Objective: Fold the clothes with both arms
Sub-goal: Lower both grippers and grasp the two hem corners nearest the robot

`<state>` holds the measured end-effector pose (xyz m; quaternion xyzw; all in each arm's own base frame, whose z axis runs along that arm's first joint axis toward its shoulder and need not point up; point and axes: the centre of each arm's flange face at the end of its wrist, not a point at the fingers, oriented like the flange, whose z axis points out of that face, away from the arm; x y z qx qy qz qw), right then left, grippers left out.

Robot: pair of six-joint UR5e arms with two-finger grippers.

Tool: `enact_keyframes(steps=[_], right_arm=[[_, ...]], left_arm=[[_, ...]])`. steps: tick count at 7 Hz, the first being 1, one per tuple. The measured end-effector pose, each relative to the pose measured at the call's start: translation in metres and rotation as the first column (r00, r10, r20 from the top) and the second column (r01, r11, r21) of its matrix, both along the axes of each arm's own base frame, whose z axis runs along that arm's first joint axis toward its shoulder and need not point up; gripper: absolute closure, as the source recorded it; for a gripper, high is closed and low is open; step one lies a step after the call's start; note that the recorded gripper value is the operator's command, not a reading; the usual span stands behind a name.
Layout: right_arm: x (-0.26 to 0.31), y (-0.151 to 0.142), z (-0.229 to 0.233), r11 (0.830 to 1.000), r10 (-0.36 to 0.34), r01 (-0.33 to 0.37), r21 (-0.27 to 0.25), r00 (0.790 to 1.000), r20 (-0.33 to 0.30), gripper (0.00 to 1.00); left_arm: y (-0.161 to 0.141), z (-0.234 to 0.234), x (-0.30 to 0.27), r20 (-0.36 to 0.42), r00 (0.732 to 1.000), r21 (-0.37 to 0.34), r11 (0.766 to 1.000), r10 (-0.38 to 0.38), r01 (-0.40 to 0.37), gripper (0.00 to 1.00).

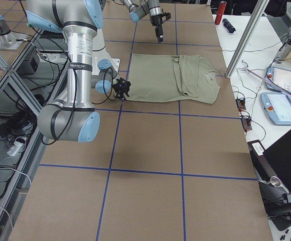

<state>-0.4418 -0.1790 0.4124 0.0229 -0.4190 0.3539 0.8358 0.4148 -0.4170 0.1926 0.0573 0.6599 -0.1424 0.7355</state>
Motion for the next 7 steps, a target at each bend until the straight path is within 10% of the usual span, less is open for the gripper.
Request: enact_keyframes(steps=[4,7], right_arm=[[0.014,0.002,-0.005,1.0,-0.009,0.009,-0.005,1.0,0.006,1.0],[0.04,0.005,-0.025,0.999,-0.026,0.027,-0.02,0.999,0.044,1.0]], left_arm=[[0.004,-0.004,-0.003,-0.024,1.0,-0.068,0.998,-0.011,0.009,0.13],[0.074,0.027,0.031,0.05,0.998,-0.238,0.97,-0.047,0.058,0.18]])
